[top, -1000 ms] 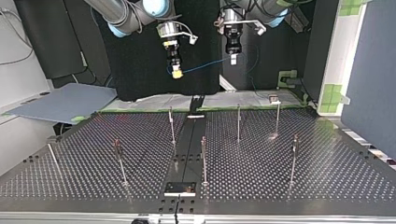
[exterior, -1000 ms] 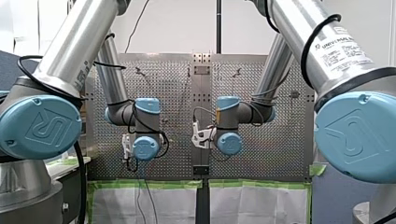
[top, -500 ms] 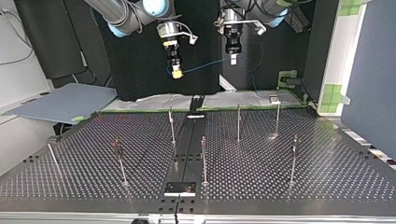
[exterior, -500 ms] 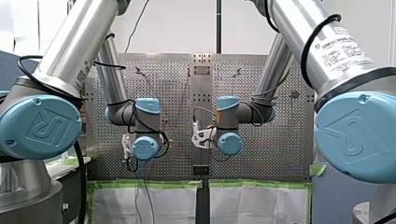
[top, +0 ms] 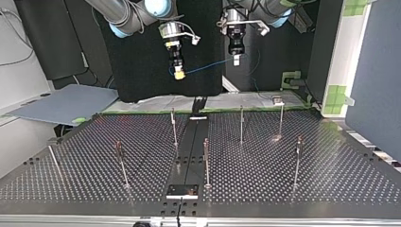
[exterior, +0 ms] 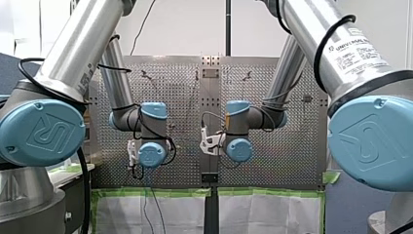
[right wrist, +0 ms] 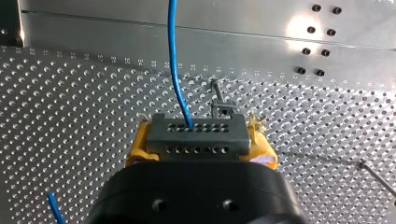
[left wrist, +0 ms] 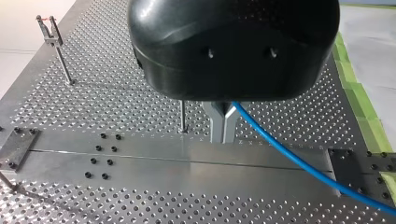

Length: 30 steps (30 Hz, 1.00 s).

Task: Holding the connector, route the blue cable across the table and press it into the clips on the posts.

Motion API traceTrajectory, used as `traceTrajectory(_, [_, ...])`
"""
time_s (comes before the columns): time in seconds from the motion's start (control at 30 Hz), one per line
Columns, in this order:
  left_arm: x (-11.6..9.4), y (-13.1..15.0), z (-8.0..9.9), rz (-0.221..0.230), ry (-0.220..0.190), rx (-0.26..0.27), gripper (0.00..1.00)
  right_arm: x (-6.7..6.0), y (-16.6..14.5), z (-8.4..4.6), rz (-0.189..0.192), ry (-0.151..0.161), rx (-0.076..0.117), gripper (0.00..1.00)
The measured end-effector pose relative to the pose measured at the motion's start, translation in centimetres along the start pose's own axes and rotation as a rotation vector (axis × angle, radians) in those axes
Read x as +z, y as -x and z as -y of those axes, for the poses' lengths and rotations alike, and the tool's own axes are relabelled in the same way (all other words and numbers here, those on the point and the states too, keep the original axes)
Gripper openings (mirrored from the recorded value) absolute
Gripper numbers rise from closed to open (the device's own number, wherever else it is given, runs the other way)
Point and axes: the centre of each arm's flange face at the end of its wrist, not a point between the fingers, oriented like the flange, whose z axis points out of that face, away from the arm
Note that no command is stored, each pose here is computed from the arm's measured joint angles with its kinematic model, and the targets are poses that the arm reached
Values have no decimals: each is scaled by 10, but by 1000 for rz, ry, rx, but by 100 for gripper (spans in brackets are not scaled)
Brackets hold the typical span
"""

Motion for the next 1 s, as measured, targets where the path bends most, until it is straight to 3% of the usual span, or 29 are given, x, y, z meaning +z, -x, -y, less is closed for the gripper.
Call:
traceTrajectory(0.2, [2, 0, 0, 0, 2, 0, 0, 0, 0, 0, 0, 0, 0, 0])
traceTrajectory(0.47, [4, -14, -6, -38, 15, 25, 0, 0, 0, 0, 0, 0, 0, 0])
traceTrajectory(1.0, [4, -15, -6, -40, 16, 27, 0, 0, 1, 1, 2, 0, -3, 0])
